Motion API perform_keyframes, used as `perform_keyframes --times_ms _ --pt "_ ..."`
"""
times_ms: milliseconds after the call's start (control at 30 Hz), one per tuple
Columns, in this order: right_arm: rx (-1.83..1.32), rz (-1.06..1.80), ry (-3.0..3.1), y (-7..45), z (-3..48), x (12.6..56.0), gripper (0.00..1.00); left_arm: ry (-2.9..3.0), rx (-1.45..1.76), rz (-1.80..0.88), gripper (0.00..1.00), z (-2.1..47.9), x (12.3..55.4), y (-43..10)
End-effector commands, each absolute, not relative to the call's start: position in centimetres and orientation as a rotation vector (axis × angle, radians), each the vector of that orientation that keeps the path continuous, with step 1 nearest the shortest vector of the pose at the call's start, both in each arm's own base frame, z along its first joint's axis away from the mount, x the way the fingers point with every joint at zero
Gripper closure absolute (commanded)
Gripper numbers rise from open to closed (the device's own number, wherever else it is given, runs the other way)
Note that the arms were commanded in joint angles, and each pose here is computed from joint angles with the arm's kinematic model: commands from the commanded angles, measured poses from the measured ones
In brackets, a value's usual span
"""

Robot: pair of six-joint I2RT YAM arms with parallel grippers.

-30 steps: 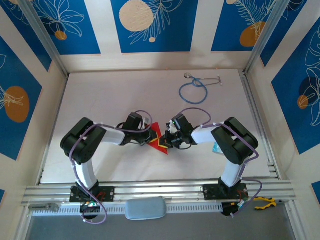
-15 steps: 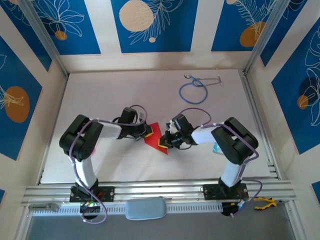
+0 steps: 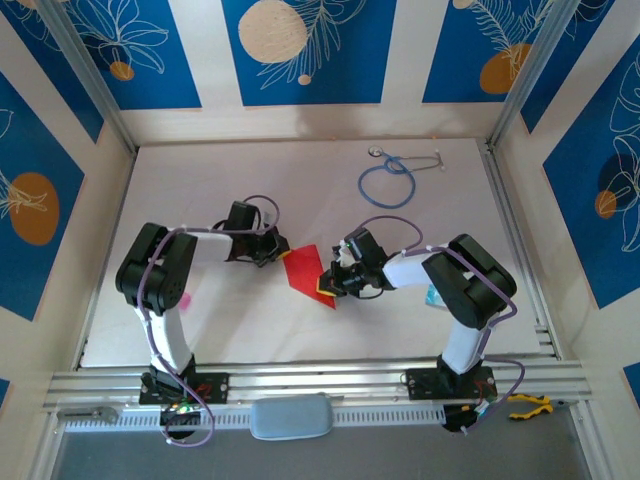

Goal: Fold a paper plane with a square sheet of paper (pick it up from the middle)
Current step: Fourth fold the wing at the center of the table.

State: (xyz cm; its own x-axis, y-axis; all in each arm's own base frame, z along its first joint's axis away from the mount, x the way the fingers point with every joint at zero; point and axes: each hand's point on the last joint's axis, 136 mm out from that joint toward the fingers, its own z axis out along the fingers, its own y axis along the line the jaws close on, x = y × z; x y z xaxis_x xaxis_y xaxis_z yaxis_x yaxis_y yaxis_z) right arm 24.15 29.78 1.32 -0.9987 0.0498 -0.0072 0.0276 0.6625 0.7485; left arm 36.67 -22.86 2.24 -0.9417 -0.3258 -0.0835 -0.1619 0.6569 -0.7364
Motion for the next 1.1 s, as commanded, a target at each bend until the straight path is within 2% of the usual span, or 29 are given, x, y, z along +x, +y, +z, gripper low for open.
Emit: perform_keyframes --times_ms 0,167,333,600,767,1067 --pt "0.198 1.072 3.060 26.5 -3.2 20.9 1.00 2.684 -0.386 -1.063 0.97 2.3 37.5 -21.8" --pt "0.202 1.076 3.053 26.6 -3.0 21.0 1.00 2.623 -0.328 -1.098 0.95 5.7 37.9 -22.6" --pt "0.199 1.090 3.036 26.8 -2.4 21.4 1.00 2.621 -0.223 -1.136 0.94 7.2 35.9 -24.9" --pt "0.201 1.078 3.023 26.7 -2.1 21.5 1.00 2.707 -0.139 -1.208 0.94 3.7 32.5 -28.4" --pt "0.173 1.114 2.992 27.2 -1.2 21.9 1.00 2.768 -0.182 -1.136 0.95 1.0 31.8 -27.5" --pt "0.023 1.188 2.826 29.4 4.4 24.9 0.99 2.817 -0.189 -1.081 0.97 -1.0 30.7 -26.6"
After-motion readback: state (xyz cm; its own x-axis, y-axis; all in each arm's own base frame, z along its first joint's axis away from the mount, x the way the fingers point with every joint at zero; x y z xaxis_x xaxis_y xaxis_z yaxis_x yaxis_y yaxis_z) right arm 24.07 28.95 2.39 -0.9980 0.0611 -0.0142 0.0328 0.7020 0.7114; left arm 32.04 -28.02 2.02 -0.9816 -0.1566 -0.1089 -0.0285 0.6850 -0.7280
